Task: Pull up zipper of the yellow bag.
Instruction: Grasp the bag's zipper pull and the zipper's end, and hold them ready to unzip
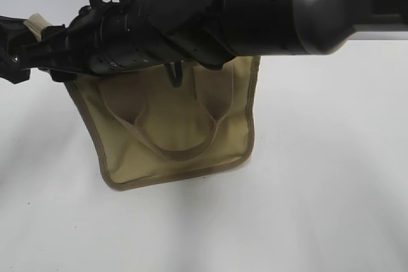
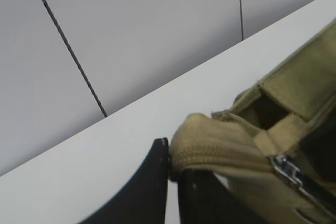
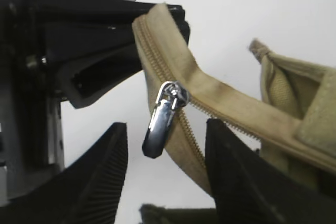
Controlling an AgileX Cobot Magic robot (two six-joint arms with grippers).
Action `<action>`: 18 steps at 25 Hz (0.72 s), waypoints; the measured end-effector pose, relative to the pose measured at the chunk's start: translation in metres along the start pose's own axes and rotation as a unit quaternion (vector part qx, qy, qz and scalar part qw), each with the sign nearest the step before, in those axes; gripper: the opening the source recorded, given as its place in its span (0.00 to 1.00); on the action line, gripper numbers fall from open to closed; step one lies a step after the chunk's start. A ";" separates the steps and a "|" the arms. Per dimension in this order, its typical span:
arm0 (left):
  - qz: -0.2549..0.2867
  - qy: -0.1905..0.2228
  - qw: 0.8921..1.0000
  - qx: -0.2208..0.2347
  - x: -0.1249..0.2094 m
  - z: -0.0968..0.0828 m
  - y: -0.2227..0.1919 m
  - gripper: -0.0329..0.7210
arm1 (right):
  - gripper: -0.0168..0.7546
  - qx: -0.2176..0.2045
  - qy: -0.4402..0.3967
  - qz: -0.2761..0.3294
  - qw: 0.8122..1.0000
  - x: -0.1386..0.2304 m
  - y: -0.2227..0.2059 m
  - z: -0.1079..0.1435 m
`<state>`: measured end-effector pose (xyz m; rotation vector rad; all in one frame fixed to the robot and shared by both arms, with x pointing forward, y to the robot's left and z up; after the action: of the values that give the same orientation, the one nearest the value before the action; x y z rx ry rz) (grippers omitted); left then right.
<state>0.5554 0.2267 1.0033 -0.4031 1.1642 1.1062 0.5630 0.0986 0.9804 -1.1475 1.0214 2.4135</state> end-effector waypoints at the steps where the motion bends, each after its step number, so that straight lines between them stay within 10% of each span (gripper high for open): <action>1: 0.000 0.000 1.000 0.000 0.000 0.000 0.000 0.05 | 0.50 -0.003 0.000 0.002 1.000 0.000 0.001 0.002; 18: 0.000 0.007 1.000 0.000 0.000 0.000 0.000 0.05 | 0.51 0.020 -0.002 -0.048 0.999 -0.022 0.005 -0.007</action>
<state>0.5554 0.2267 1.0034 -0.4119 1.1763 1.1051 0.5787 0.0908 0.9962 -1.1500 0.9845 2.3098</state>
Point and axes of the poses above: a point on each arm's last joint axis where the gripper is mounted, y pointing back along that axis away from the gripper, z along the wrist's bending axis when the last joint is at zero, x = y × z, the point moved 6 cm from there along -y, pointing out along that axis toward the gripper, and after that the axes turned 9 degrees about -y, right-handed, at the moved point
